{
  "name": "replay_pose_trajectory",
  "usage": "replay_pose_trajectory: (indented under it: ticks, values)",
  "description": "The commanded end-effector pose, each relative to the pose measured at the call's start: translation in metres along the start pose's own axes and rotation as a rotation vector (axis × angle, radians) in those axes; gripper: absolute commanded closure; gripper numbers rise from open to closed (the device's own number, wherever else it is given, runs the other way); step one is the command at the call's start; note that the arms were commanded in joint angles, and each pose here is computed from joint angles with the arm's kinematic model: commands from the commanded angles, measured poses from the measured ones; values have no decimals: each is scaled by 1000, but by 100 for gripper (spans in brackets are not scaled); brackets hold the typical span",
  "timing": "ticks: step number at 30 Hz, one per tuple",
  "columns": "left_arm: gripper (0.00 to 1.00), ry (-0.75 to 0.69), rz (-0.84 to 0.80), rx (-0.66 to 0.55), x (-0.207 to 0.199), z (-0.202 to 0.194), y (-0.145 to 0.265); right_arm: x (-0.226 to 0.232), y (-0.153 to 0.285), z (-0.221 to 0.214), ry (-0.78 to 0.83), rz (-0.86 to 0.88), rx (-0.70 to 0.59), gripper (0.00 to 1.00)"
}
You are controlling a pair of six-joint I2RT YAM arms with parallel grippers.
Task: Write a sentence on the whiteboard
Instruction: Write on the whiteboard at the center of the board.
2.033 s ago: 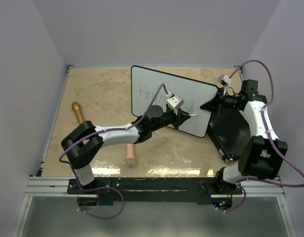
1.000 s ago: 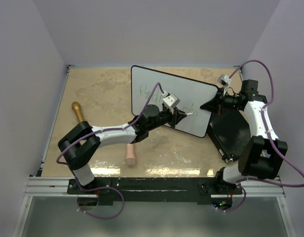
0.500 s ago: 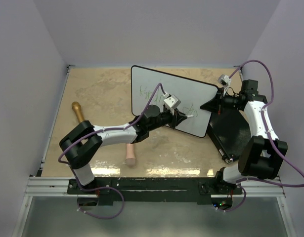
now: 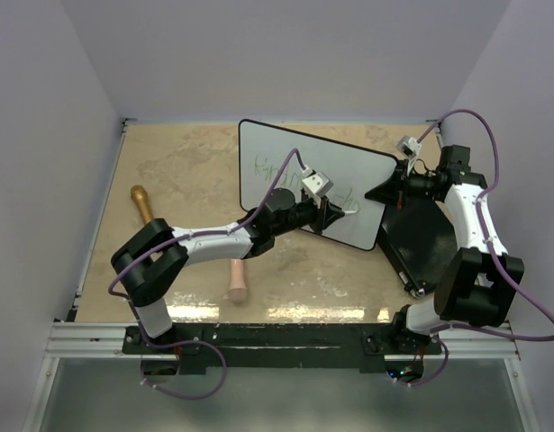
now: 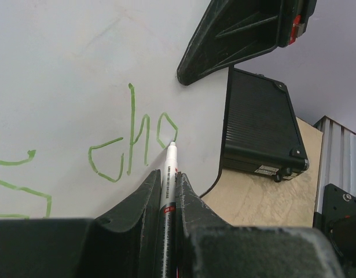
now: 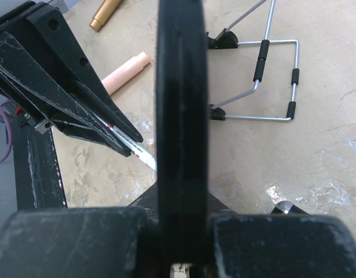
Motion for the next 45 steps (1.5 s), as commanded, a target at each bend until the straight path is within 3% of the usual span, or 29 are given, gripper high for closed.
replay_pose_trajectory:
  ticks: [1,11,28,45]
  values:
    - [100,-11,8,-98,-1,31,-10,-1,3,4,61,-41,30,100]
    - [100,-17,10,-99,-1,34,-11,-1,3,3,60,-42,30,100]
    - [100,11,36,17,8,-2,-11,-1,3,4,61,-42,28,100]
    - [100,13,-131,-118,-25,43,19,-1,3,3,61,-42,30,100]
Point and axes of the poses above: each gripper's point midway between its finger pads, its own y axis back along the fingers, its own x axis along the line the jaws close on, z = x × y, the point moved 6 cm from there along y, back along the fingers, and after that the axes turned 2 degrees about y, right-handed, at the moved point
